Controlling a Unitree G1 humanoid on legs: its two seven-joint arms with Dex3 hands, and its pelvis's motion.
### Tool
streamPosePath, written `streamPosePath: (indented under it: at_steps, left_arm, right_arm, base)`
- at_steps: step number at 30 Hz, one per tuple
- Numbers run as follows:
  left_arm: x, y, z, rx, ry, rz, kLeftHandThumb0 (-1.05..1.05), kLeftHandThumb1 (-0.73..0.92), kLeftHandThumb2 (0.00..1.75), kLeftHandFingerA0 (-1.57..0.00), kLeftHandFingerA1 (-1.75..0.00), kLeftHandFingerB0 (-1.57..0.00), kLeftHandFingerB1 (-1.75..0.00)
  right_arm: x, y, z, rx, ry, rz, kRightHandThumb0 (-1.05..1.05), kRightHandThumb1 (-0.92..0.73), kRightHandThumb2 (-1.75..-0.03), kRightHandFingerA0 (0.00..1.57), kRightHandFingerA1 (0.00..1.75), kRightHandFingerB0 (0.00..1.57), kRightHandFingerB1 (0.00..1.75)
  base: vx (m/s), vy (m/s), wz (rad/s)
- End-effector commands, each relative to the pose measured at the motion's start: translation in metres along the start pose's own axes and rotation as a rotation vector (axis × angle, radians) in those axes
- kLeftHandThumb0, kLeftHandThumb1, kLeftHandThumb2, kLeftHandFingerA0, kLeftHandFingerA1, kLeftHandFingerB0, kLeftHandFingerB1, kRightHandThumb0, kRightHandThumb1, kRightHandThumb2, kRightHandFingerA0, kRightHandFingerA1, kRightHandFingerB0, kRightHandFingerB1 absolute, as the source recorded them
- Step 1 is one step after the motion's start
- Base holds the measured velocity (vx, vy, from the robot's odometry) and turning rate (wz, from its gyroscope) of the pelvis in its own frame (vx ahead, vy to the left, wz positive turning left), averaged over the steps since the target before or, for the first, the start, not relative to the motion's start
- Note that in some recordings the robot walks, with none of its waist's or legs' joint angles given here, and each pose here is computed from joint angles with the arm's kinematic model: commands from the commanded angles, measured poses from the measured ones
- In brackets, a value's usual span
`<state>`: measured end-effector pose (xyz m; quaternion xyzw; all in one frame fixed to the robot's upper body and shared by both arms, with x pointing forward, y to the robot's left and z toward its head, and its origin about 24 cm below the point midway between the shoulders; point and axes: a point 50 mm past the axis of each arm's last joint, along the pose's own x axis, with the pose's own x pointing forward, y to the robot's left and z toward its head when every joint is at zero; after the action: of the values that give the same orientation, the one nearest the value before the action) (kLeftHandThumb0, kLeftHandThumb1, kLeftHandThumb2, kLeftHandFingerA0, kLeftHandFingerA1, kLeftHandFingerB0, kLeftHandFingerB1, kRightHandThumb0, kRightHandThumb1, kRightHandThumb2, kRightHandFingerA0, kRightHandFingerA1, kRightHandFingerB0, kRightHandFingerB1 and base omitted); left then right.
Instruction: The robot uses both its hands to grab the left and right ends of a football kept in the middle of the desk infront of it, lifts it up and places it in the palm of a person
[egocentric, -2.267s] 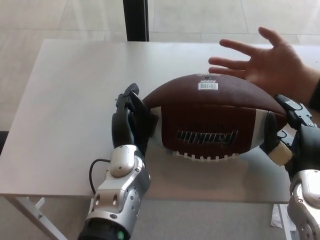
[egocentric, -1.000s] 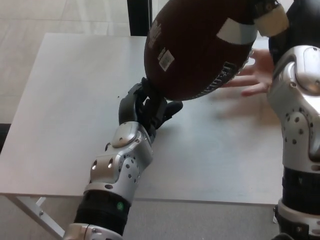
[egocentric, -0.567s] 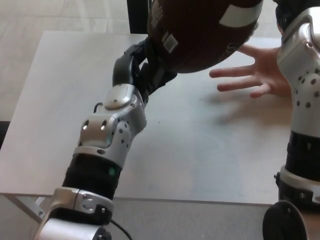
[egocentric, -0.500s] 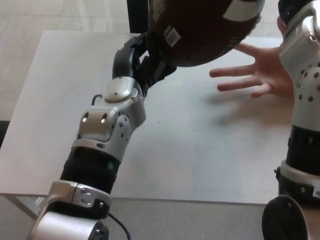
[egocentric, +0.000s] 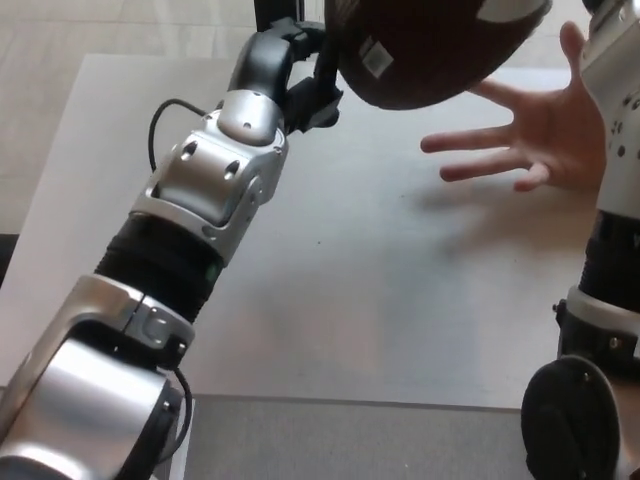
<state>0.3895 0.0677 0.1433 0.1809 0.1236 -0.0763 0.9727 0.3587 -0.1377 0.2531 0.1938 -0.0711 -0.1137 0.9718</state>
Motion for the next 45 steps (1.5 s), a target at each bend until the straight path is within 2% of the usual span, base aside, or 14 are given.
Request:
streamPosePath:
  at_steps: [1,8,11,17,18,23,24,25,28,29,35,37,38,45]
  left_arm:
    - [-0.01,-0.035,0.086,0.748,-0.018,-0.318,-0.49,0.72,0.6,-0.27,-0.82,-0.3,-0.39]
    - [-0.01,-0.071,0.079,0.941,-0.024,-0.405,-0.66,0.82,0.65,-0.37,-0.61,-0.32,-0.37]
    - [-0.012,-0.084,0.075,1.019,0.003,-0.424,-0.89,0.68,0.97,0.0,-0.21,0.0,-0.08]
    - [-0.011,-0.092,0.06,1.067,0.028,-0.471,-0.55,0.76,0.62,-0.29,-0.59,-0.32,-0.4]
    - [-0.011,-0.094,0.057,1.059,0.028,-0.512,-0.52,0.81,0.64,-0.29,-0.68,-0.34,-0.46]
    - [-0.011,-0.1,0.047,1.026,0.023,-0.618,-0.51,0.92,0.66,-0.26,-0.67,-0.31,-0.49]
    - [-0.011,-0.099,0.046,1.017,0.025,-0.619,-0.5,0.89,0.66,-0.29,-0.7,-0.32,-0.48]
    - [-0.011,-0.1,0.045,1.005,0.025,-0.623,-0.5,0.88,0.66,-0.26,-0.7,-0.3,-0.5]
    - [-0.012,-0.1,0.042,0.995,0.056,-0.633,-0.51,0.67,1.05,-0.34,-0.72,-0.25,-0.59]
    - [-0.012,-0.101,0.041,0.99,0.069,-0.638,-0.52,0.87,0.67,-0.25,-0.72,-0.26,-0.47]
    - [-0.009,-0.099,0.033,0.997,0.109,-0.586,-0.52,0.9,0.65,-0.26,-0.55,-0.26,-0.41]
    - [-0.008,-0.096,0.032,1.031,0.104,-0.57,-0.57,0.71,1.06,-0.28,-0.63,-0.21,-0.53]
    - [-0.007,-0.091,0.033,1.081,0.094,-0.524,-0.53,0.85,0.65,-0.23,-0.51,-0.25,-0.36]
    - [-0.005,-0.052,0.033,0.942,0.01,-0.422,-0.43,0.78,0.63,-0.43,-0.79,-0.21,-0.33]
  right_arm:
    - [0.011,0.004,-0.024,0.091,0.224,0.009,-0.65,-0.92,-0.67,0.55,0.66,0.41,0.44]
    - [0.03,-0.054,-0.038,0.105,0.217,-0.262,-0.63,-0.91,-0.67,0.67,0.7,0.44,0.45]
    - [0.034,-0.092,-0.06,0.184,0.229,-0.436,-0.61,-0.86,-0.65,0.71,0.75,0.5,0.49]
    - [0.03,-0.116,-0.086,0.174,0.264,-0.505,-0.56,-0.9,-0.66,0.7,0.62,0.39,0.41]
    - [0.028,-0.12,-0.089,0.173,0.26,-0.509,-0.58,-0.87,-0.66,0.88,1.02,0.45,0.42]
    - [0.024,-0.13,-0.097,0.159,0.249,-0.546,-0.58,-0.86,-0.66,0.84,1.19,0.46,0.41]
    - [0.024,-0.131,-0.098,0.168,0.247,-0.549,-0.59,-0.69,-0.99,0.74,0.7,0.39,0.53]
    - [0.025,-0.134,-0.1,0.183,0.242,-0.556,-0.57,-0.86,-0.65,0.69,0.54,0.44,0.4]
    - [0.024,-0.135,-0.107,0.192,0.252,-0.555,-0.48,-0.65,-1.07,0.65,0.7,0.29,0.52]
    - [0.023,-0.137,-0.108,0.163,0.248,-0.556,-0.59,-0.85,-0.65,0.69,0.52,0.47,0.4]
    - [0.023,-0.142,-0.108,0.132,0.228,-0.554,-0.63,-0.68,-1.0,0.64,0.65,0.41,0.53]
    - [0.024,-0.142,-0.108,0.117,0.223,-0.551,-0.65,-0.85,-0.65,0.73,0.56,0.48,0.4]
    - [0.026,-0.141,-0.104,0.065,0.203,-0.539,-0.65,-0.85,-0.65,0.77,0.6,0.48,0.41]
    - [0.037,-0.14,-0.067,0.02,0.096,-0.448,-0.7,-0.84,-0.65,0.72,0.64,0.53,0.41]
  base:
    - [0.0,0.0,0.0]
    - [0.0,0.0,0.0]
    - [0.0,0.0,0.0]
    - [0.0,0.0,0.0]
    - [0.0,0.0,0.0]
    - [0.0,0.0,0.0]
    - [0.0,0.0,0.0]
    - [0.0,0.0,0.0]
    - [0.0,0.0,0.0]
    - [0.0,0.0,0.0]
    - [0.0,0.0,0.0]
    - [0.0,0.0,0.0]
    - [0.0,0.0,0.0]
    - [0.0,0.0,0.0]
